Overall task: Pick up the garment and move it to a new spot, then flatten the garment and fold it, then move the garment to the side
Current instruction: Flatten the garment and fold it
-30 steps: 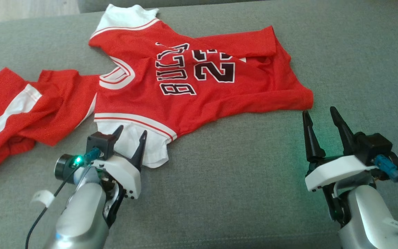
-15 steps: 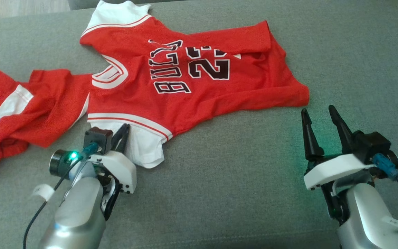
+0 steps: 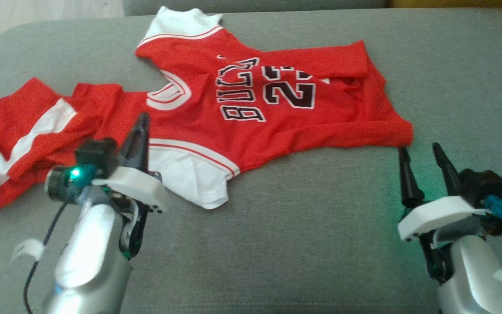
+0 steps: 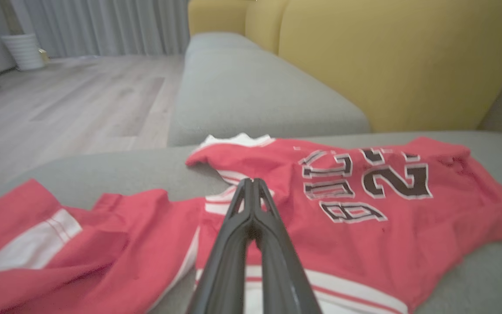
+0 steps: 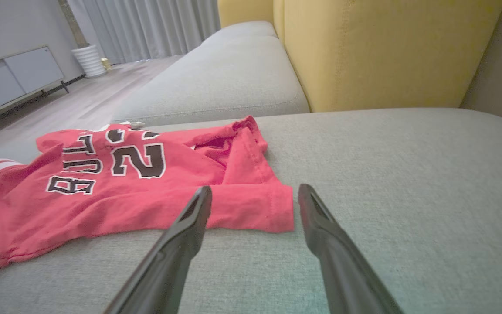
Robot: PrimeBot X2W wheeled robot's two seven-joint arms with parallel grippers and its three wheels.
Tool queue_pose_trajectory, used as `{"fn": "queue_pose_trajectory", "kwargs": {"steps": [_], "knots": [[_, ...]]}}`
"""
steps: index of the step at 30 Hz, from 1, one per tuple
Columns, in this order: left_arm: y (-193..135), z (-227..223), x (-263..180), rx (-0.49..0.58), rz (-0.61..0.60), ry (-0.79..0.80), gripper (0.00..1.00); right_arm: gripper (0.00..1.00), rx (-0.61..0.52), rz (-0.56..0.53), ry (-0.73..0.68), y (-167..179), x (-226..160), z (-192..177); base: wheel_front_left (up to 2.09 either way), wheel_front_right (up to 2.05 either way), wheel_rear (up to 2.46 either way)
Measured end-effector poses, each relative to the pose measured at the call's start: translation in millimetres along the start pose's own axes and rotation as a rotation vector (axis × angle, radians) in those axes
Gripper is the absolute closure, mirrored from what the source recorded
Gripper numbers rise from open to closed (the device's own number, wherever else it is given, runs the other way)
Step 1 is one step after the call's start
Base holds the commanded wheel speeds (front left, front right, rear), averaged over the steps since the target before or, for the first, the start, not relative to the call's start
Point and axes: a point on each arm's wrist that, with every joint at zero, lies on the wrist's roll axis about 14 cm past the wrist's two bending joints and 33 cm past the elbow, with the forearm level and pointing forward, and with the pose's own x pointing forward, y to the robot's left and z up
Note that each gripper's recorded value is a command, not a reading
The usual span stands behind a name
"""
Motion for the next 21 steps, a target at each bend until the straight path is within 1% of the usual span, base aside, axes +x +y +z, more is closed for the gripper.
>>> {"fn": "queue_pose_trajectory", "kwargs": {"steps": [2,5,8,11,15,18,19,20,21], "knots": [[11.6,15.8,-7.5,-0.024,0.041,-0.057,1.00,0.00,0.016,-0.012,0.035,-3.3,3.0,-7.8,0.00,0.00,0.00],[19.9,16.8,-25.0,-0.041,0.069,-0.071,1.00,0.00,0.011,-0.002,0.056,1.2,10.5,-11.9,0.00,0.00,0.00],[23.7,8.4,-39.0,-0.054,0.084,-0.052,1.00,0.00,0.006,0.036,0.037,14.8,22.1,-3.4,0.00,0.00,0.00],[27.2,13.2,-42.4,-0.077,0.102,-0.071,1.00,0.00,0.004,0.059,0.007,22.9,28.0,6.7,0.00,0.00,0.00],[35.3,33.7,-45.0,-0.144,0.138,-0.142,1.00,0.00,0.011,0.089,-0.034,33.4,25.0,14.5,0.00,0.00,0.00],[36.4,25.8,-58.2,-0.173,0.152,-0.128,1.00,0.00,0.025,0.108,-0.074,40.1,18.9,22.6,0.00,0.00,0.00],[36.1,18.6,-64.7,-0.181,0.159,-0.110,0.87,0.00,0.030,0.109,-0.083,40.6,15.5,23.5,0.00,0.00,0.00],[35.7,10.4,-71.9,-0.192,0.168,-0.089,0.60,0.00,0.036,0.108,-0.088,40.4,11.5,23.1,0.00,0.00,0.00],[35.0,2.2,-79.1,-0.207,0.177,-0.067,0.04,0.00,0.042,0.109,-0.087,40.6,7.3,20.9,0.00,0.00,0.00]]}}
